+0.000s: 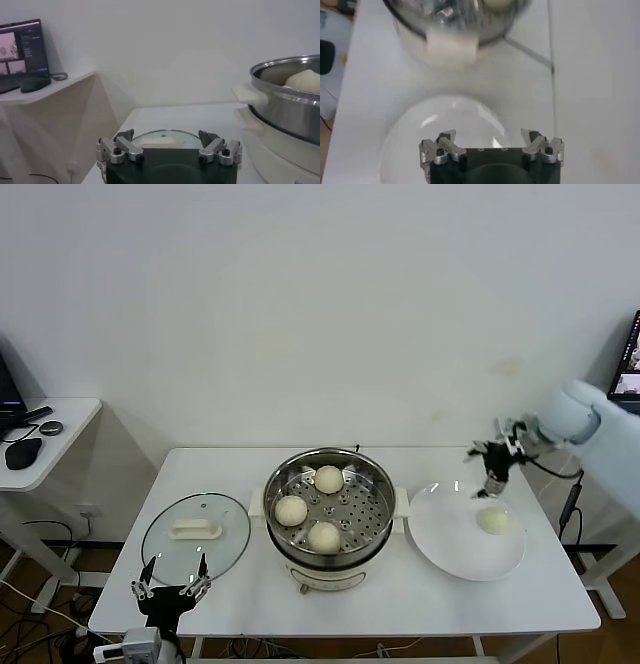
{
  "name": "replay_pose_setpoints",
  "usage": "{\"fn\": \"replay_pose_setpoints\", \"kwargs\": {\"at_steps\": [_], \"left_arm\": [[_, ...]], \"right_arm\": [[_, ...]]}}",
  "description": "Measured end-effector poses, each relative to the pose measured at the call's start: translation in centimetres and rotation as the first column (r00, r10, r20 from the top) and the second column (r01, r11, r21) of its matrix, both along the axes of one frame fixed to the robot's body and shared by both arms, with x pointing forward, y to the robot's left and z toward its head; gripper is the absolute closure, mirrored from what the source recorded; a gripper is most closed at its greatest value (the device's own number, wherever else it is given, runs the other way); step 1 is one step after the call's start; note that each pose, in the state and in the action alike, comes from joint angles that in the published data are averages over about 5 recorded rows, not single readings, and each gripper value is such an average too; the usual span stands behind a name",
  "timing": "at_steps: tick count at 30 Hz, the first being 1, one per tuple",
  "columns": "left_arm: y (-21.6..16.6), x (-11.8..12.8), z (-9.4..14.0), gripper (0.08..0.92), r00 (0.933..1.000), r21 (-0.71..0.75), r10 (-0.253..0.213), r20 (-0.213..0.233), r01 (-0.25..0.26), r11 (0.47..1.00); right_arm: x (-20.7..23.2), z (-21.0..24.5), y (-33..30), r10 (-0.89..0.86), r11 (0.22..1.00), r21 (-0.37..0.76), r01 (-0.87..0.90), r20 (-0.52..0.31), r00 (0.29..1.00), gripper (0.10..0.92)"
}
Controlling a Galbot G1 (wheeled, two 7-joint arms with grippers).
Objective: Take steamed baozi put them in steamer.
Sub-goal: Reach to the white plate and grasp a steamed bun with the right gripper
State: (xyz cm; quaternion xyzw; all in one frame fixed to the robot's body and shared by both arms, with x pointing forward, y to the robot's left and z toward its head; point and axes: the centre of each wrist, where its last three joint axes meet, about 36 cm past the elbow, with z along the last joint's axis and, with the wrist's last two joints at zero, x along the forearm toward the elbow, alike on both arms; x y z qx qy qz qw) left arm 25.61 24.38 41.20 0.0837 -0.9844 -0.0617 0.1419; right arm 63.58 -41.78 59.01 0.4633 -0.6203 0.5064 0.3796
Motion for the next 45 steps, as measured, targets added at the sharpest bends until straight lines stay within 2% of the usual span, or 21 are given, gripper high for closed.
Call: {"fn": "replay_pose_setpoints", "kwargs": {"at_steps": [18,27,45], "left_arm": [[0.2,0.1,-0.6,0.177,0.9997,0.016,0.010,-0.024,-0.009,1.000],[0.2,0.3,-1.0,0.177,0.9995,0.012,0.008,-0.029,-0.008,1.000],[0.1,0.3,-1.1,0.177,0.9997,0.014,0.005,-0.024,-0.005,1.000]], "right_arm": [[2.9,-9.4,-3.2,0.053,0.989,-0.131,-0.065,-0.096,0.994,0.200],[3.0,-12.0,-3.7,0.078,0.979,-0.175,-0.101,-0.133,0.988,0.200],[3.2,-13.6,-3.8,0.084,0.973,-0.204,-0.104,-0.107,0.991,0.200]]}}
